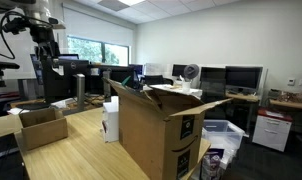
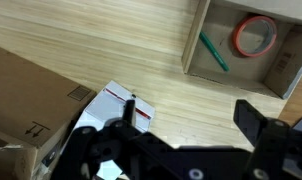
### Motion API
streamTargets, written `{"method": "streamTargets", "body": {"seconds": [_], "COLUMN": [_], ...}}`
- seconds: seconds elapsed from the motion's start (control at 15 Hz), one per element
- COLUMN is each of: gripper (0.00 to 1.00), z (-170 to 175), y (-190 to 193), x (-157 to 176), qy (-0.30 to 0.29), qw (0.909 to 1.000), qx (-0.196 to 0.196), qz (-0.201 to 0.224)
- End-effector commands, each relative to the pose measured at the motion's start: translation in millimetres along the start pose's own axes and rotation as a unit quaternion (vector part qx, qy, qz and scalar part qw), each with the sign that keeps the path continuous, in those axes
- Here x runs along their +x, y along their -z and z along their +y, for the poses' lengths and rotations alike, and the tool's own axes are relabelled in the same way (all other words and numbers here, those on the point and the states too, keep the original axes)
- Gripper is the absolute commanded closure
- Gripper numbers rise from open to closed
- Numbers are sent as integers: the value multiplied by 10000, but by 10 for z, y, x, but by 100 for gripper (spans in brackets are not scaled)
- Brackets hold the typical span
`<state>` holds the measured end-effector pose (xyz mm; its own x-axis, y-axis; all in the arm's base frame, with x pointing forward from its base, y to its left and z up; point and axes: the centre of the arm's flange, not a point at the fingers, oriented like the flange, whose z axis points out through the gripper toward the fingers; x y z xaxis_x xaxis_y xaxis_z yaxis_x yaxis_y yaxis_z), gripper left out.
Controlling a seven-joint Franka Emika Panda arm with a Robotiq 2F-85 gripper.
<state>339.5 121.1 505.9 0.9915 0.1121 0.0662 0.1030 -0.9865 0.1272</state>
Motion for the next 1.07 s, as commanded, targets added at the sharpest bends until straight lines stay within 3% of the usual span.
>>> {"method": "streamTargets", "body": {"seconds": [0.0,0.4,0.73,0.8,1.0], "gripper": [0,0,0,0,0], "z": [-223,-389,-472,-393,-417], "y": [-117,-411,-814,-620,-733], "x": [-125,-290,-350,-294,-333], "qy": [-308,-434,-244,-270,-224], "qw": [9995,9989,9992,9992,9990], "qx": [87,167,-23,-43,-85], "qz": [3,-60,-318,-295,-371]}}
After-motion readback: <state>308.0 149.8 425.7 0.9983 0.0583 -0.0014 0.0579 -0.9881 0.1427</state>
